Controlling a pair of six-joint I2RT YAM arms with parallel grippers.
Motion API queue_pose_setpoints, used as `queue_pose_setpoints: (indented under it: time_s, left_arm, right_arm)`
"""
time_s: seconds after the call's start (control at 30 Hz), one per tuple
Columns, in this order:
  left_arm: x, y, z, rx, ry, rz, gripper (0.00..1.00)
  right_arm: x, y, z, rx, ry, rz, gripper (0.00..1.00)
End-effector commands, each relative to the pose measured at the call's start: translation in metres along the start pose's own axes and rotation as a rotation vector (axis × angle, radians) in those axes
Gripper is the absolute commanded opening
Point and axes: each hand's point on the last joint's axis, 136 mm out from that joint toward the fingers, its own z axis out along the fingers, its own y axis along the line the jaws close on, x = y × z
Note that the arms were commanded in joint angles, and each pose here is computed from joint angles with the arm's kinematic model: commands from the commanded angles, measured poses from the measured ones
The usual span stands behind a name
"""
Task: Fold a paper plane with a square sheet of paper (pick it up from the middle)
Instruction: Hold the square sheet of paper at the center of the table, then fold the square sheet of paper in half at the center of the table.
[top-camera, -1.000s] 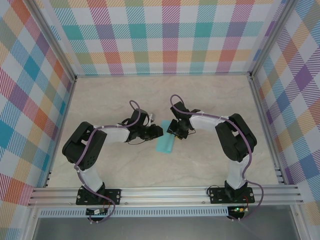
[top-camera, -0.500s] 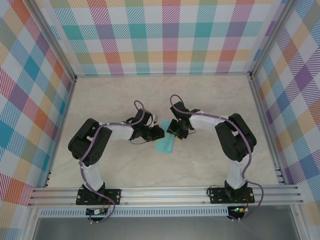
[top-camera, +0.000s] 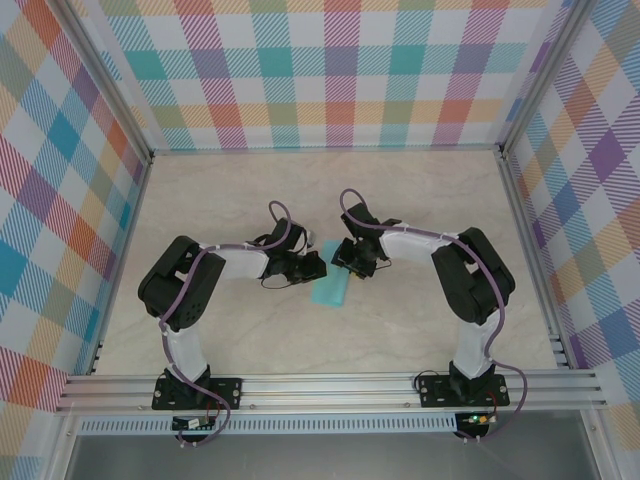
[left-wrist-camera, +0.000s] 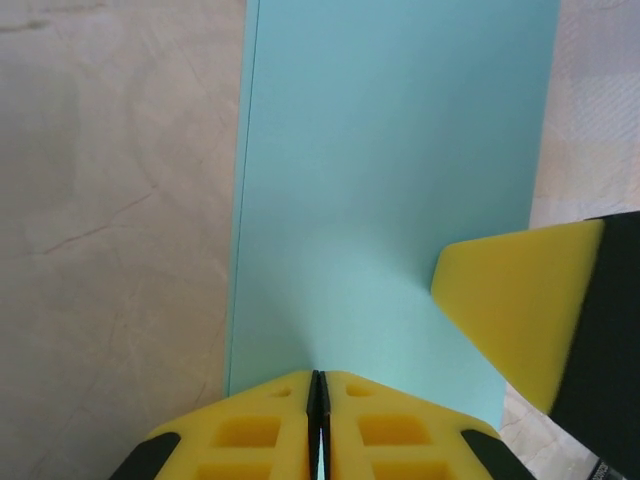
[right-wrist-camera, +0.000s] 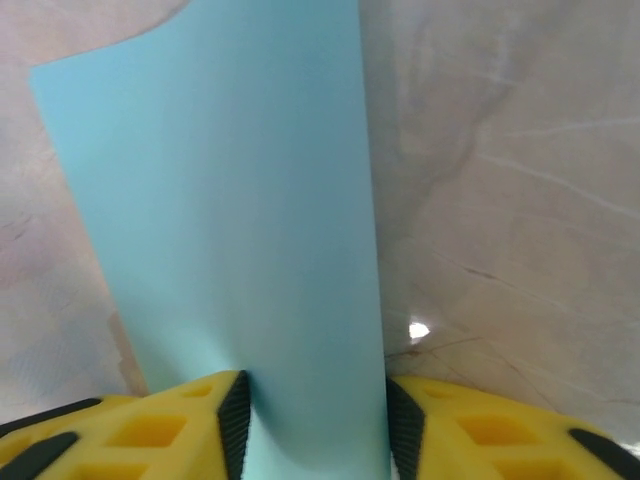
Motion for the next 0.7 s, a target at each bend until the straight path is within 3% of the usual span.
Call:
queue_pose_setpoints:
  time_s: [0.0, 0.13, 0.27, 0.43, 0.53, 0.67]
  left_arm:
    - [0.031, 0.050, 0.011, -0.199, 0.093, -0.046, 0.12]
    - [0.038, 0.065, 0.013, -0.258, 0.114, -0.074, 0.11]
    - [0.042, 0.072, 0.016, -0.274, 0.127, -0.087, 0.10]
    - [0.044, 0.075, 0.019, -0.281, 0.132, -0.097, 0.09]
    - [0.044, 0.076, 0.019, -0.288, 0.135, -0.100, 0.08]
    - [0.045, 0.077, 0.019, -0.294, 0.139, -0.103, 0.07]
  right_arm:
    - [0.014, -0.072, -0.007, 0.259, 0.023, 0.045, 0.53]
    - [0.006, -0.053, -0.048, 0.175, -0.059, 0.027, 0.66]
    - [0.007, -0.031, -0.065, 0.068, -0.070, -0.023, 0.66]
    - [0.018, 0.010, -0.055, -0.124, 0.001, -0.104, 0.41]
    - [0.023, 0.021, -0.044, -0.166, 0.039, -0.121, 0.28]
    - [0.024, 0.032, -0.034, -0.215, 0.055, -0.139, 0.19]
